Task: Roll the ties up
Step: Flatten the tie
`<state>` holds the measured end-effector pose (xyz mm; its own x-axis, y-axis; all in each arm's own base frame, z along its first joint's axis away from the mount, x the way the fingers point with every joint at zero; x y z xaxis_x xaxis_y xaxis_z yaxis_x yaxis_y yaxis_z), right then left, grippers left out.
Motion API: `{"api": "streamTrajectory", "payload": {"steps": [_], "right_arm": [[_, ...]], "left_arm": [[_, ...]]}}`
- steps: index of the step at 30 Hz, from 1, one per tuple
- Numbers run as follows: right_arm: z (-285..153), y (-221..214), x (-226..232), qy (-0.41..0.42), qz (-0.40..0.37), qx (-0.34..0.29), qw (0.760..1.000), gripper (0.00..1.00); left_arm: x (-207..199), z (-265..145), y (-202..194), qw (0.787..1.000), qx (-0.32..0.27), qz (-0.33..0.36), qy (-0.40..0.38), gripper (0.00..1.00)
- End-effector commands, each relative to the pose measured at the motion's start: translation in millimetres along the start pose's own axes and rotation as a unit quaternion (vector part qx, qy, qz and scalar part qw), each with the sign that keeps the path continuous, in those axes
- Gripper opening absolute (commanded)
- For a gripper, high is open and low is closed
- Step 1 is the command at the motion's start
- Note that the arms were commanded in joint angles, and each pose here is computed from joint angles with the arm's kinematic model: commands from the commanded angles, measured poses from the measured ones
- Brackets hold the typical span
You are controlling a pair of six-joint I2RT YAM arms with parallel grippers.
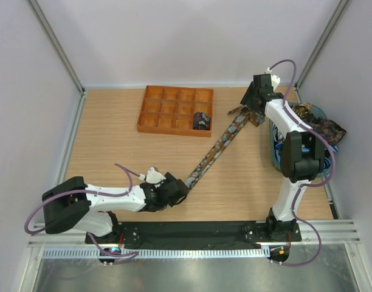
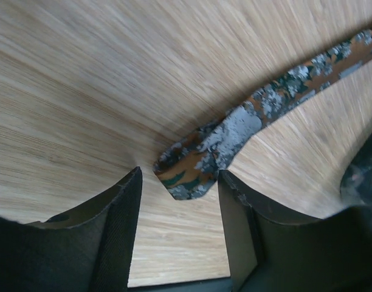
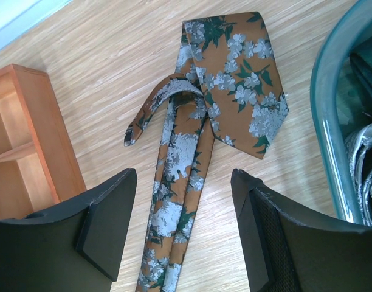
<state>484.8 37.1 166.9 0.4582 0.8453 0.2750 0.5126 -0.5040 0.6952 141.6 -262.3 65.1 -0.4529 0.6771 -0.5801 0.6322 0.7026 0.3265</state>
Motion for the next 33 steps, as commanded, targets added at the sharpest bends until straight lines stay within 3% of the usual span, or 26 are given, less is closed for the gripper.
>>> {"api": "streamTrajectory", "payload": {"steps": [1,6,9,13,23,33], "right_arm": [[-22,26,9,0.032,0.023,-0.039,0.998,0.71],[-23,24,6,0.026,0.022,-0.040,0.999,0.71],[-23,24,3,0.021,0.022,-0.041,0.999,0.71],[-21,21,0,0.014,0.014,-0.033,0.999,0.71],[-10,-40,3,0.000,-0.031,0.034,0.999,0.71],[-29,-114,7,-0.025,-0.131,0.060,0.989,0.63]], "left_arm": [[-7,6,8,0.998,-0.043,-0.035,-0.002,0.53],[-2,14,12,0.997,-0.069,-0.045,-0.004,0.30],[-4,16,12,0.997,-0.071,-0.040,-0.012,0.00],[10,12,24,0.996,-0.082,-0.020,0.000,0.01],[71,-37,119,0.985,-0.165,0.025,0.036,0.00],[108,-47,129,0.984,-0.167,0.048,0.047,0.00]]}}
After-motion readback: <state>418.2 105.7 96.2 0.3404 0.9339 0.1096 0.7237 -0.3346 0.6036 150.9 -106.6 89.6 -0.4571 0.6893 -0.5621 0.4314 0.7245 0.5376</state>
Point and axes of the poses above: each gripper's point midway between its finger pads, its own z axis out along the fingers, its own x axis along the line the jaws close on, y = z × x, the point moved 4 cm from there along -z, back along the fingers, and after that the axes turned 5 degrees about z, right-handed, at the moved point
